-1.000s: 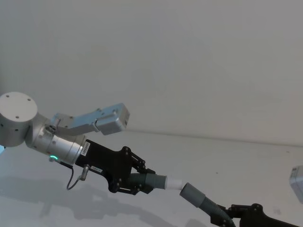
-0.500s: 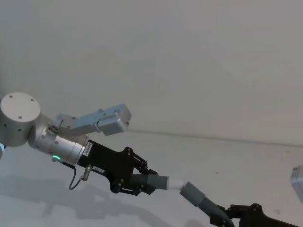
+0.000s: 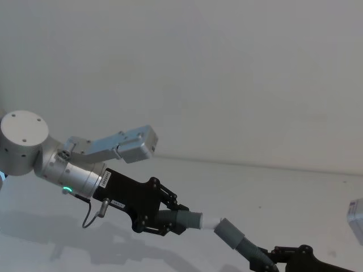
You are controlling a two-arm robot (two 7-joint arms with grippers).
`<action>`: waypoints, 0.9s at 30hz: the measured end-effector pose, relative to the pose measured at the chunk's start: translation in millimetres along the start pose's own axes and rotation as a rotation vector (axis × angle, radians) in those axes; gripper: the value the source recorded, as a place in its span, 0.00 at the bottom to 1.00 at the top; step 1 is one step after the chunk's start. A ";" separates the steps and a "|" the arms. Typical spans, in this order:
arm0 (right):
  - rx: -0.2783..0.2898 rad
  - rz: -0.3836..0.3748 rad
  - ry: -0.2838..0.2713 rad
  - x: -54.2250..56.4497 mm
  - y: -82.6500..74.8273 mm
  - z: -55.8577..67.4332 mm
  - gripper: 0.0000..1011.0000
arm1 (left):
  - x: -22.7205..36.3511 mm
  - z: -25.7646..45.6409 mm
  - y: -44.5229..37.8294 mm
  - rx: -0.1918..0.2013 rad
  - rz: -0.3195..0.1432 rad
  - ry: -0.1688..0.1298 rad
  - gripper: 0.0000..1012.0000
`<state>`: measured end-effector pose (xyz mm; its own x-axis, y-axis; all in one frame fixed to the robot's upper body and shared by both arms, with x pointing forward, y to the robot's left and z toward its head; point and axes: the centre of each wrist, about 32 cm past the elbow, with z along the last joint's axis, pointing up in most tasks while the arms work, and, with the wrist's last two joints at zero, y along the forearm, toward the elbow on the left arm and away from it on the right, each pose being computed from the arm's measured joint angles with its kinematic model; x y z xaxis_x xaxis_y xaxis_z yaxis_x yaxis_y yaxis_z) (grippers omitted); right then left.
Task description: Use both hands to pick up one end of the pipe from the table, align the ends, and insert them.
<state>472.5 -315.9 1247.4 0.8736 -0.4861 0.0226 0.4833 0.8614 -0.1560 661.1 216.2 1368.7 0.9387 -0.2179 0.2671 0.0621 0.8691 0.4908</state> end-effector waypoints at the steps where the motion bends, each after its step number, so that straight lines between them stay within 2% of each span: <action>1: 0.000 0.000 0.000 0.0 0.0 0.0 0.18 | 0.0 0.1 0.0 0.001 -0.001 0.001 0.33; 14: -0.002 0.007 -0.006 0.0 -0.2 0.9 0.18 | -0.1 4.5 4.0 0.023 -0.038 0.019 0.33; 27: 0.005 0.014 -0.017 0.3 -1.0 0.7 0.18 | 2.4 14.0 10.6 0.062 -0.086 0.041 0.33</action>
<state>472.3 -316.7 1248.2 0.8813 -0.4712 0.0367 0.4709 0.8690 -0.1517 659.3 218.7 1386.2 0.9438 -0.2714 0.1884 0.1234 0.8186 0.5610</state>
